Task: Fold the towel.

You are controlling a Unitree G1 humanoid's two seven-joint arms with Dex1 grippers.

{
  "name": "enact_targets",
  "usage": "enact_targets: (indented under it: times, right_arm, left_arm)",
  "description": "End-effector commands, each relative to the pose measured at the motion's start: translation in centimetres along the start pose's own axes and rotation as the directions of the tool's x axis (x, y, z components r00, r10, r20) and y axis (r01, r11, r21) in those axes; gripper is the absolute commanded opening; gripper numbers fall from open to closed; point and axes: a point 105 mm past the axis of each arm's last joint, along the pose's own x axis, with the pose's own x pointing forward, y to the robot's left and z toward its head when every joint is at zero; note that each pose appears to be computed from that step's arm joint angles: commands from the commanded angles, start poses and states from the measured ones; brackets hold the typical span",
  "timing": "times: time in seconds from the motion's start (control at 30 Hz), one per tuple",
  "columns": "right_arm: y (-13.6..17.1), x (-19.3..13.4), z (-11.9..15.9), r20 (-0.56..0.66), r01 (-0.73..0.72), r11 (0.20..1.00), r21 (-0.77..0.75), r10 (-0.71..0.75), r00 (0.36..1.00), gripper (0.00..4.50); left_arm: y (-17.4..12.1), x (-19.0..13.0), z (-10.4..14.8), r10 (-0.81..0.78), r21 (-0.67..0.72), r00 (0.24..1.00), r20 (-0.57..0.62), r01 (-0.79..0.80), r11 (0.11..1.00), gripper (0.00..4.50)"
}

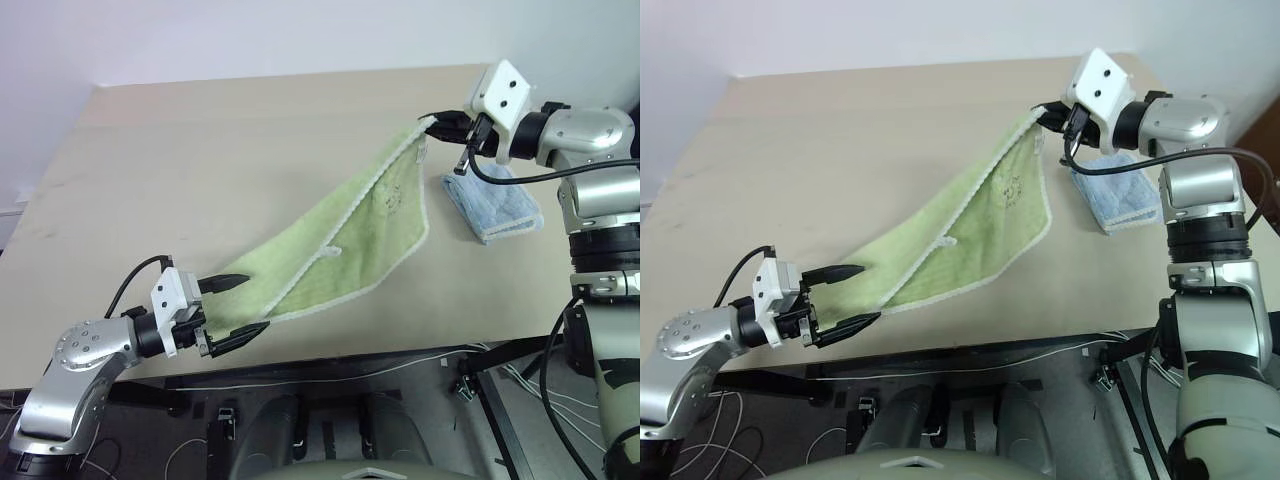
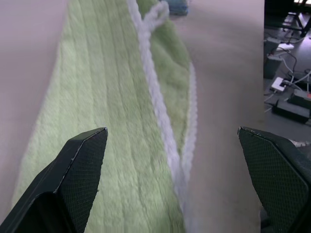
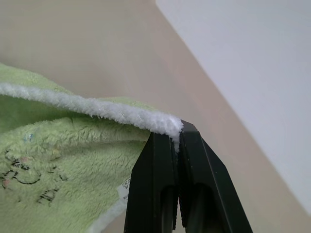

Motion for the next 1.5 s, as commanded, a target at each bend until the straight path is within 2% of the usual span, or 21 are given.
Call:
enact_targets:
  times: [0.03,0.4,0.97,1.37,1.5]
  right_arm:
    - [-1.7,-0.5,2.0,0.065,0.059,0.998,-0.020,-0.058,0.996,0.02]
    - [-2.4,-0.1,1.5,0.050,0.086,0.996,-0.023,-0.085,0.995,0.02]
    - [-3.3,-0.1,2.1,0.065,0.123,0.992,-0.024,-0.121,0.990,0.02]
    - [-2.8,0.2,1.9,0.059,0.108,0.994,-0.029,-0.107,0.993,0.02]
    - [-2.8,0.1,1.9,0.058,0.109,0.994,-0.029,-0.107,0.992,0.02]
  left_arm:
    - [-0.3,-0.3,1.3,0.009,0.039,1.000,0.022,-0.010,0.999,4.50]
    - [-1.0,-0.1,0.8,0.020,0.045,1.000,-0.023,-0.019,0.999,4.50]
    - [-1.4,-1.2,-2.1,0.045,0.021,0.995,-0.090,-0.043,0.999,4.50]
    - [-1.7,-1.6,-1.9,0.034,0.073,0.993,-0.113,-0.026,0.997,4.50]
    - [-0.6,-1.7,-2.0,0.051,0.083,0.992,-0.117,-0.041,0.996,4.50]
